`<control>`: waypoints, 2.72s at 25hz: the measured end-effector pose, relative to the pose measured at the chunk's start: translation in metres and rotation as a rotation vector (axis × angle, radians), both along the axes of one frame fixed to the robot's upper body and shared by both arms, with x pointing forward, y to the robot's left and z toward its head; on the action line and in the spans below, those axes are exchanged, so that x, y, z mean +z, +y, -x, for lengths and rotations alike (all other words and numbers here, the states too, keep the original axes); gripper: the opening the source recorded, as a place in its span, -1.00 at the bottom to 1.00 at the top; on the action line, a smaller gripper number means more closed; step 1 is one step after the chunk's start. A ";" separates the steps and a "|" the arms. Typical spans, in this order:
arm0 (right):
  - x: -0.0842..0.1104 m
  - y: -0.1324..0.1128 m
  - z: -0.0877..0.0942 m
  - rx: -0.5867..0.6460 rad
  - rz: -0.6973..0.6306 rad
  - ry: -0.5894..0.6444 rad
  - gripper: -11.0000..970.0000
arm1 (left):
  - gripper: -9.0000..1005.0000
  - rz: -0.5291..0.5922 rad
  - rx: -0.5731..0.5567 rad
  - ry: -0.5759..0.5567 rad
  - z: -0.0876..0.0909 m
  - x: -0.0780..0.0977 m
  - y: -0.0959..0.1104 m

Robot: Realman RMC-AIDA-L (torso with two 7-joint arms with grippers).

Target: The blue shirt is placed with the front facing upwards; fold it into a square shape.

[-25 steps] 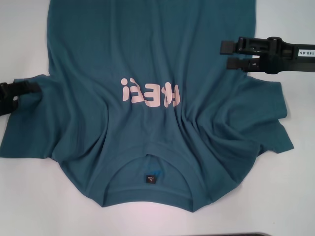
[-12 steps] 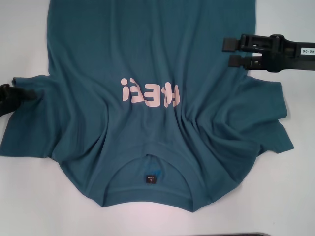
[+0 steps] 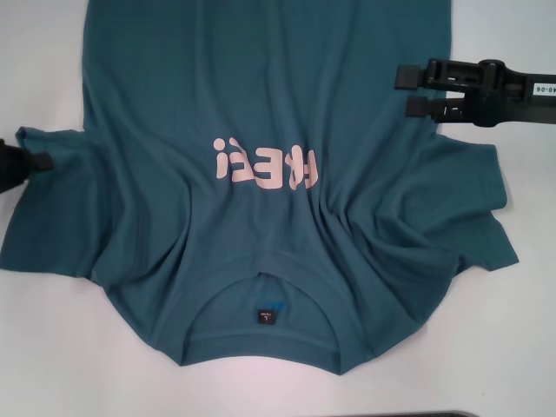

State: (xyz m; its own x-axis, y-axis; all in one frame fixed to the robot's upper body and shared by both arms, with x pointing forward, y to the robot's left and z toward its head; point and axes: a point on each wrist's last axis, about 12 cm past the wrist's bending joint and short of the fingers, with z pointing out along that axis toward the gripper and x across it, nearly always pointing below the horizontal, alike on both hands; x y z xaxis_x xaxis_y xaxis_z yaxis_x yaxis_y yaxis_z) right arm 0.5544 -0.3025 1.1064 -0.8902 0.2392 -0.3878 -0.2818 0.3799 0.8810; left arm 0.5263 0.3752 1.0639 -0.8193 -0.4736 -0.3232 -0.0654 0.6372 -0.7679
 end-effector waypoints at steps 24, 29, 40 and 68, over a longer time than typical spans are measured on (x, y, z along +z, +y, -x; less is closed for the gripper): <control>0.000 -0.001 0.001 -0.002 0.000 0.008 0.94 | -0.98 -0.263 -0.085 0.072 -0.050 0.081 0.027; -0.001 -0.002 0.002 -0.005 0.000 0.010 0.94 | -0.98 -0.211 -0.159 0.105 -0.049 0.085 0.011; -0.002 -0.001 0.001 -0.005 0.001 0.012 0.94 | -0.98 -0.163 -0.272 0.178 -0.047 0.093 -0.046; -0.003 -0.003 0.001 -0.016 -0.001 0.019 0.94 | -0.98 -0.319 -0.221 0.207 -0.082 0.083 -0.096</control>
State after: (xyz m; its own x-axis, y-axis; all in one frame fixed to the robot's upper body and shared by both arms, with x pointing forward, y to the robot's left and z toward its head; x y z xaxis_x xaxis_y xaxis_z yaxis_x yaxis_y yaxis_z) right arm 0.5530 -0.3054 1.1036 -0.8934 0.2542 -0.3703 -0.2585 0.3832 0.8867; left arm 0.6083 0.2789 1.1468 -0.9525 -0.1830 -0.2434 -0.0328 0.8563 -0.5155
